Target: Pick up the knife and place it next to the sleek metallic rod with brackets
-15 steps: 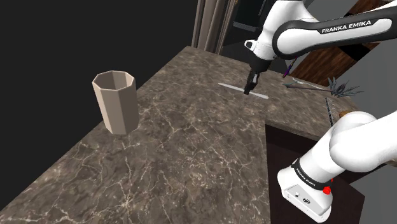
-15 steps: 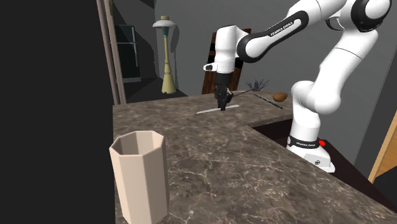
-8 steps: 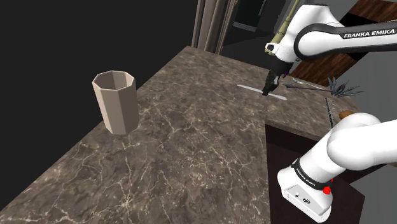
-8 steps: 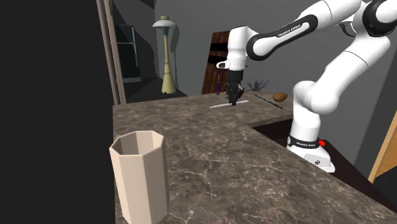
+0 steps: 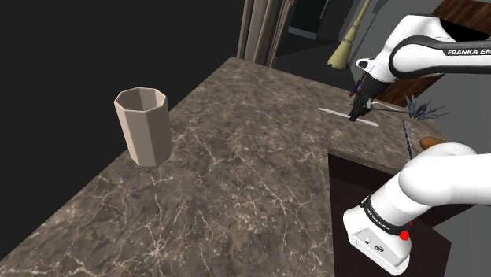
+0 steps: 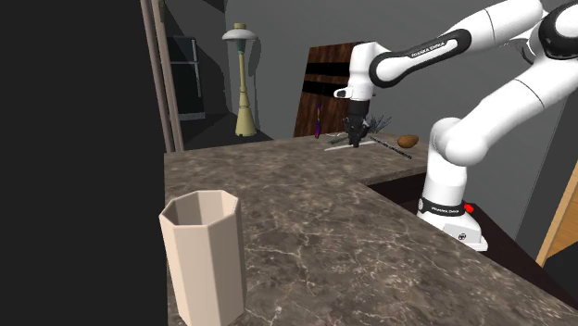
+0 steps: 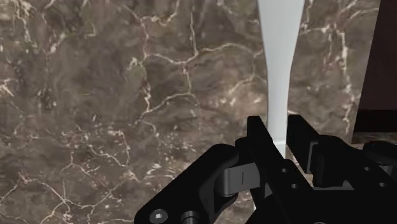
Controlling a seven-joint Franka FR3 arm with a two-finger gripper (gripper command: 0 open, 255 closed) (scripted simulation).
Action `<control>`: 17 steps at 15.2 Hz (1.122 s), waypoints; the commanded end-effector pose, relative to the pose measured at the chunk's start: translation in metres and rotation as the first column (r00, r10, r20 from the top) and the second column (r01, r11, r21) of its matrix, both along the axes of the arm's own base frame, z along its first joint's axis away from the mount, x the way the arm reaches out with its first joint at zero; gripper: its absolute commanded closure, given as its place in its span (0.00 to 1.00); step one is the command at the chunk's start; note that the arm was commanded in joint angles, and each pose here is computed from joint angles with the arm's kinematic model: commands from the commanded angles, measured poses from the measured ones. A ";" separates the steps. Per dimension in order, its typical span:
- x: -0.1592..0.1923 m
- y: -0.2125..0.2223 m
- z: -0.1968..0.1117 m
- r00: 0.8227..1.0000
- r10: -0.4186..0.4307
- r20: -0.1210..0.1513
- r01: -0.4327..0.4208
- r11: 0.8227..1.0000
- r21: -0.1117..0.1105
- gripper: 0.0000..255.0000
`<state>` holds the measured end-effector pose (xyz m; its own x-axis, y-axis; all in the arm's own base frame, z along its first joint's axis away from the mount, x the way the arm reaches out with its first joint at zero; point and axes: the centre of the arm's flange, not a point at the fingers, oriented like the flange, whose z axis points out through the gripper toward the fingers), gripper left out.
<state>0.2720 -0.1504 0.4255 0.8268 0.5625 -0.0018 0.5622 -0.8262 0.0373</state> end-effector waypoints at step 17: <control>-0.065 -0.103 -0.041 1.000 0.002 -0.001 -0.002 1.000 -0.001 1.00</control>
